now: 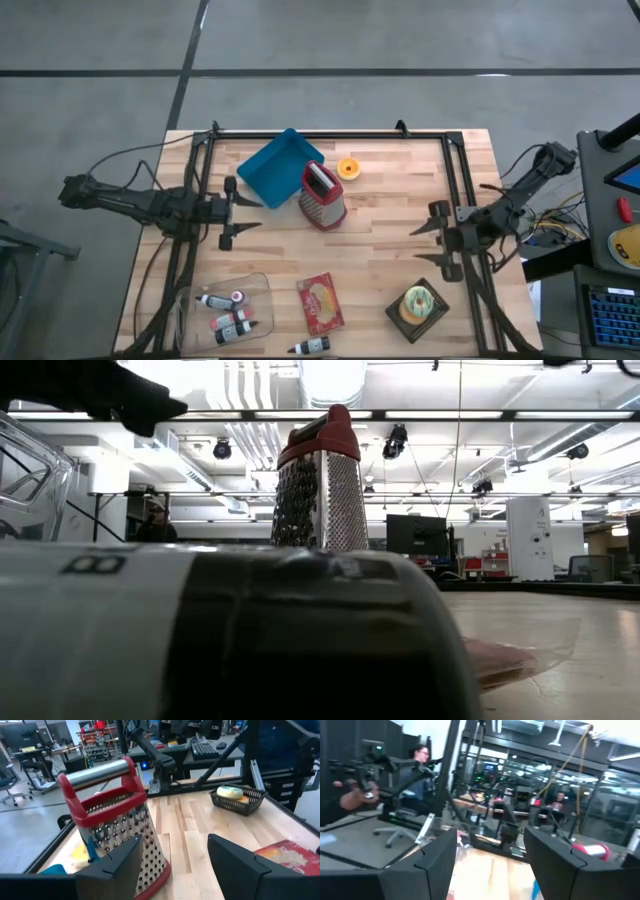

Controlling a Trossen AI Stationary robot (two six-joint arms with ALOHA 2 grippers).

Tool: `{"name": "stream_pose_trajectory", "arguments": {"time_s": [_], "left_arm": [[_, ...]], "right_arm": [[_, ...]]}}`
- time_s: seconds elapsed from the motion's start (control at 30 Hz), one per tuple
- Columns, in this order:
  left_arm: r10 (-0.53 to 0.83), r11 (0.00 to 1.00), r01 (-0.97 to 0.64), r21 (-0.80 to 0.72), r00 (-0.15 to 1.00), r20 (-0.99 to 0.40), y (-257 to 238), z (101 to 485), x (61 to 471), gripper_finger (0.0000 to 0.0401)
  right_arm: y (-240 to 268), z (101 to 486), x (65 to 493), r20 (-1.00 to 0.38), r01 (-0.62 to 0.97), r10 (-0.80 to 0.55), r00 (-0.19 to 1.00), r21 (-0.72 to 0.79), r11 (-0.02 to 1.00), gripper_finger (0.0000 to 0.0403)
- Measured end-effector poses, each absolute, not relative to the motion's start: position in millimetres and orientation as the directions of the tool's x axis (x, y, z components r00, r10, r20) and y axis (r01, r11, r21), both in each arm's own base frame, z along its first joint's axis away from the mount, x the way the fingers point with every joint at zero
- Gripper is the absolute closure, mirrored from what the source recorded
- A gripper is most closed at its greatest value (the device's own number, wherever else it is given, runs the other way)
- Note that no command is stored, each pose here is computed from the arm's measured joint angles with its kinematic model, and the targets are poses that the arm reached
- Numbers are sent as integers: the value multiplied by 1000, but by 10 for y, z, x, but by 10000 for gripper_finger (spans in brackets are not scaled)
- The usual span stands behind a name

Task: Pick & Place Food Item
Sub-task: Put the orange donut into the black bin

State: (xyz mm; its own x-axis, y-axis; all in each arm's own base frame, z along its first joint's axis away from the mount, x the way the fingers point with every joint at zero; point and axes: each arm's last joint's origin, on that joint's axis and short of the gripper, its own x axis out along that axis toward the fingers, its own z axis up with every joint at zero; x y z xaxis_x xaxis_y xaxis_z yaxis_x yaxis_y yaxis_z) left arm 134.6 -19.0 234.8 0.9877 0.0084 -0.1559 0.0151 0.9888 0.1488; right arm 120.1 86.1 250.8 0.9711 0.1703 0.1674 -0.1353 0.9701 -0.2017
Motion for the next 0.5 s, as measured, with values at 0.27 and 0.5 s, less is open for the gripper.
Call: {"name": "stream_pose_trajectory", "arguments": {"time_s": [0.27, 0.5], "left_arm": [[11, 989, 14, 148, 985, -170, -193, 2283, 1364, 174], [11, 991, 11, 132, 986, -164, -194, 2292, 1366, 174]], "right_arm": [[759, 2280, 1221, 174, -66, 101, 980, -195, 979, 177], [703, 2292, 1236, 156, 93, -66, 986, -176, 980, 177]]}}
